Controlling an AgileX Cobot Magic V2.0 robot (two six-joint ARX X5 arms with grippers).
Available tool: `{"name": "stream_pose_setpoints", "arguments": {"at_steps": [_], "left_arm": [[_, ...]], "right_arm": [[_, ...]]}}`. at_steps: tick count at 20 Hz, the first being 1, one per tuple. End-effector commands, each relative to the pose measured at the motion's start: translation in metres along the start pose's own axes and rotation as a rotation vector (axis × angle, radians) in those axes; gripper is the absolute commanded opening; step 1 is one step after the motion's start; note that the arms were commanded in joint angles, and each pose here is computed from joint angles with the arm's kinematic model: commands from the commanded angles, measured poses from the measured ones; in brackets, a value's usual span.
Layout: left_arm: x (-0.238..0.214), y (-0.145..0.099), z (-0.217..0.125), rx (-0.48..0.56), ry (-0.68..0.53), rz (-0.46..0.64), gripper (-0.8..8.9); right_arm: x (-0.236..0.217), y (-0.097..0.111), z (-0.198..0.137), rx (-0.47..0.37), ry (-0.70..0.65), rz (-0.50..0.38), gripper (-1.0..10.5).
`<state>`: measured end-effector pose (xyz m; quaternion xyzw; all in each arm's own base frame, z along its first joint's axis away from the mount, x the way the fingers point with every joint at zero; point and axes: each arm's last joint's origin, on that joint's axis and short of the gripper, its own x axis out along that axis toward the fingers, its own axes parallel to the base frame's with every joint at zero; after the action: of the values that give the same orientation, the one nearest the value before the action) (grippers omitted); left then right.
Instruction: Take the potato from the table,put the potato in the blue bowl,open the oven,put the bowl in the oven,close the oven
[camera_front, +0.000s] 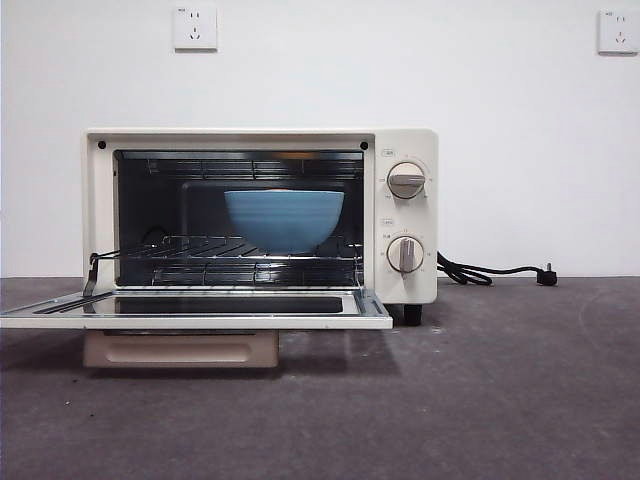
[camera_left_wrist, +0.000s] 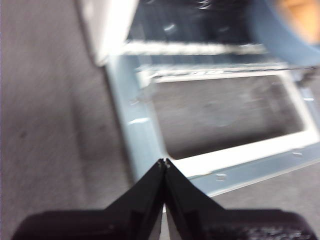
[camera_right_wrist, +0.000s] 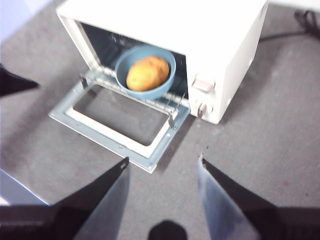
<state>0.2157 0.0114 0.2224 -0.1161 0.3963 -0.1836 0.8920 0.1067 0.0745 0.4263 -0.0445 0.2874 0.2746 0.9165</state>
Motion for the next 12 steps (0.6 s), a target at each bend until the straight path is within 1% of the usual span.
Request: {"name": "stream_pose_setpoints", "arguments": {"at_steps": [1, 5, 12], "left_arm": [[0.016, 0.015, -0.002, -0.006, 0.025, -0.001, -0.09], [0.039, 0.029, -0.002, -0.008, 0.049, -0.001, -0.09], [0.063, 0.042, -0.011, -0.044, 0.115, -0.042, -0.09]], "right_arm": [[-0.009, 0.0, -0.003, -0.007, -0.022, 0.003, 2.2], [-0.014, 0.0, -0.007, -0.005, -0.012, 0.002, 2.2], [-0.014, -0.001, -0.008, -0.003, -0.006, 0.001, 2.2]]}}
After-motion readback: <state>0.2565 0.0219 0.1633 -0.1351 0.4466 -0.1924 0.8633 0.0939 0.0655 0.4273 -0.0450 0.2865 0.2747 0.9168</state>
